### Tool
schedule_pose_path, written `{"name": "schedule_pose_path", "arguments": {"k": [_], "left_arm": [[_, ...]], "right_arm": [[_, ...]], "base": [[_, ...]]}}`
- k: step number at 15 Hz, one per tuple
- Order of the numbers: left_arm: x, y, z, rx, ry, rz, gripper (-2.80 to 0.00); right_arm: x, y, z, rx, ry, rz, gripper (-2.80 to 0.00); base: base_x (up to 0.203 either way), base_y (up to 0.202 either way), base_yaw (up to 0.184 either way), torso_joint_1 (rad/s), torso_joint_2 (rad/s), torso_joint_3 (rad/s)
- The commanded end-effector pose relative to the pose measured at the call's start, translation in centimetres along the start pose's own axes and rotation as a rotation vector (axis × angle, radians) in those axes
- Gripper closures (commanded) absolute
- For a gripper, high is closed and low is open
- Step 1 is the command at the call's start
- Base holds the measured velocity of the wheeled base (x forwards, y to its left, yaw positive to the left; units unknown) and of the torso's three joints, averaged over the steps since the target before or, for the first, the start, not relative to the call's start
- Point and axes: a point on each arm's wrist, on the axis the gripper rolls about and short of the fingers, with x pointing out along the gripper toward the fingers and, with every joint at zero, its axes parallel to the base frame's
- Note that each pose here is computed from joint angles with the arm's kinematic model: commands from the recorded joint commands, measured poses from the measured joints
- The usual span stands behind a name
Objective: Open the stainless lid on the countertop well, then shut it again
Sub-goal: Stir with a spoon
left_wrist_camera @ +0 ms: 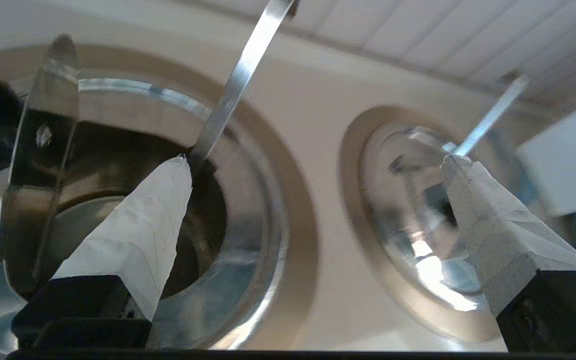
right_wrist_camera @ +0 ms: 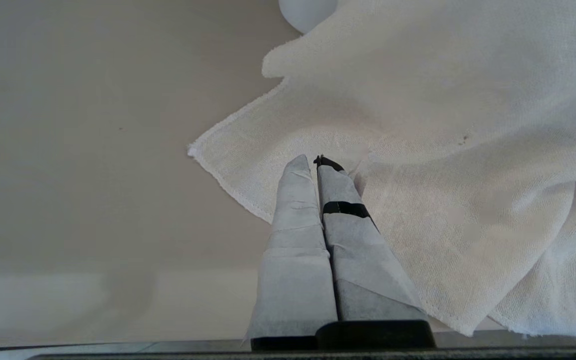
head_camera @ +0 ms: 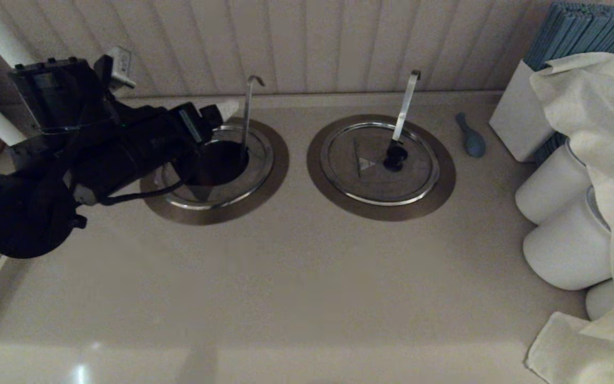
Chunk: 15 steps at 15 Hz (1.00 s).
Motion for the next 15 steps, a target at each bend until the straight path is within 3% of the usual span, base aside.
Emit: {"name": "schedule_pose_path", "arguments": {"k": [1, 5, 9, 11, 15], "left_arm": [[0.9, 0.9, -1.0, 0.011, 0.026, 0.024, -2.80], [1.4, 2.5, -1.0, 0.048, 0.017, 0.084, -2.80], [1.8, 4.7, 0.2, 0.093, -0.039, 0.202, -2.80], [1.2, 4.3, 1.1, 0.096, -0.067, 0.195, -2.80], [0.1, 1.7, 1.9, 0.077, -0.090, 0.122, -2.80]], "right_arm": [[0.0, 0.0, 0.0, 0.000, 0.000, 0.003, 0.00], [0.0, 0.0, 0.0, 0.000, 0.001, 0.002, 0.00], [0.0, 0.0, 0.0, 0.000, 0.001, 0.001, 0.00], [0.0, 0.0, 0.0, 0.000, 0.001, 0.000, 0.00], [0.0, 0.0, 0.0, 0.000, 0.001, 0.001, 0.00]], "base": [[0.000, 0.000, 0.000, 0.000, 0.00, 0.000], [0.000, 0.000, 0.000, 0.000, 0.00, 0.000], [0.000, 0.000, 0.000, 0.000, 0.00, 0.000], [0.000, 0.000, 0.000, 0.000, 0.00, 0.000], [0.000, 0.000, 0.000, 0.000, 0.00, 0.000]]}}
